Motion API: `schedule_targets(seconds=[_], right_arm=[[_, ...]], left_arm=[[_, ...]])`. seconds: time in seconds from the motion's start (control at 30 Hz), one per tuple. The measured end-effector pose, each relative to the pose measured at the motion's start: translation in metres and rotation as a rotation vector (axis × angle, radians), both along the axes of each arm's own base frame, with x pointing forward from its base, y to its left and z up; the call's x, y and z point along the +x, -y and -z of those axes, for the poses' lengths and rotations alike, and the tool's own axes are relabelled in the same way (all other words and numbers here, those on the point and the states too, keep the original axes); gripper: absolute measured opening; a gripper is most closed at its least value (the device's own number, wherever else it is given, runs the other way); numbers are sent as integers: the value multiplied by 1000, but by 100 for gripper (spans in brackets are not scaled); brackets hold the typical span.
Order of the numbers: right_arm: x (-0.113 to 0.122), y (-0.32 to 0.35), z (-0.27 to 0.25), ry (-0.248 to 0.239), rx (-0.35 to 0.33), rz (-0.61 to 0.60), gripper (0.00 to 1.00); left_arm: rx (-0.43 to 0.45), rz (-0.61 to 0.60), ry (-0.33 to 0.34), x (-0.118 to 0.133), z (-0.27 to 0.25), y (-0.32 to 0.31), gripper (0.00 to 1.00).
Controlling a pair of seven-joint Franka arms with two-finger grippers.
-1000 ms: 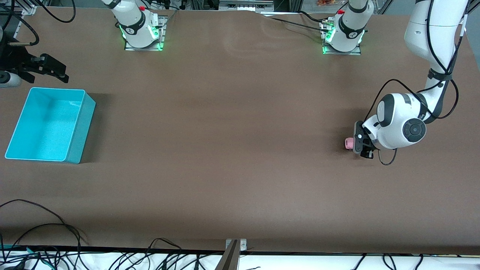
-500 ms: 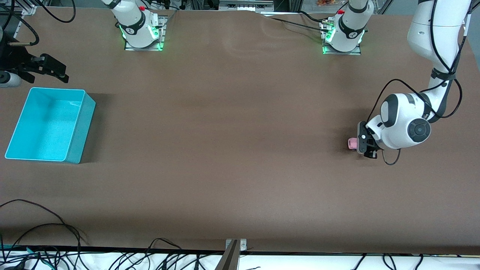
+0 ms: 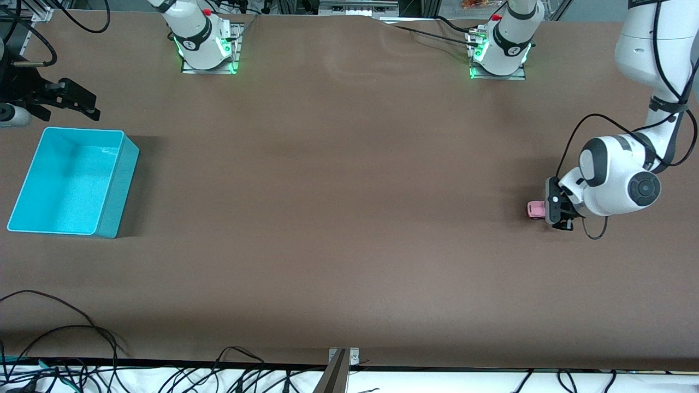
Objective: Wind and store pink jeep toy
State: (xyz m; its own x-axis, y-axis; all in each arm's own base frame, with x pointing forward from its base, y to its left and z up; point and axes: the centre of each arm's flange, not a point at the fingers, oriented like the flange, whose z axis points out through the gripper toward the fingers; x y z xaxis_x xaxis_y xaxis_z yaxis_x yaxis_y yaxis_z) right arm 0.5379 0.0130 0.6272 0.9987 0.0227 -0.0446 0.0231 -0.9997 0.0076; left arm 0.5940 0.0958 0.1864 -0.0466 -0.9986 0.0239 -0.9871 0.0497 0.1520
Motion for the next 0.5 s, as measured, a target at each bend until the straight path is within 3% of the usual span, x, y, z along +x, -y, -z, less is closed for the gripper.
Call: schedule_targets(seconds=[0.5], right_arm=[[0,0,0,0,0,0,100]], left_arm=[[-11,-17,20,-6,-1,-92,55]])
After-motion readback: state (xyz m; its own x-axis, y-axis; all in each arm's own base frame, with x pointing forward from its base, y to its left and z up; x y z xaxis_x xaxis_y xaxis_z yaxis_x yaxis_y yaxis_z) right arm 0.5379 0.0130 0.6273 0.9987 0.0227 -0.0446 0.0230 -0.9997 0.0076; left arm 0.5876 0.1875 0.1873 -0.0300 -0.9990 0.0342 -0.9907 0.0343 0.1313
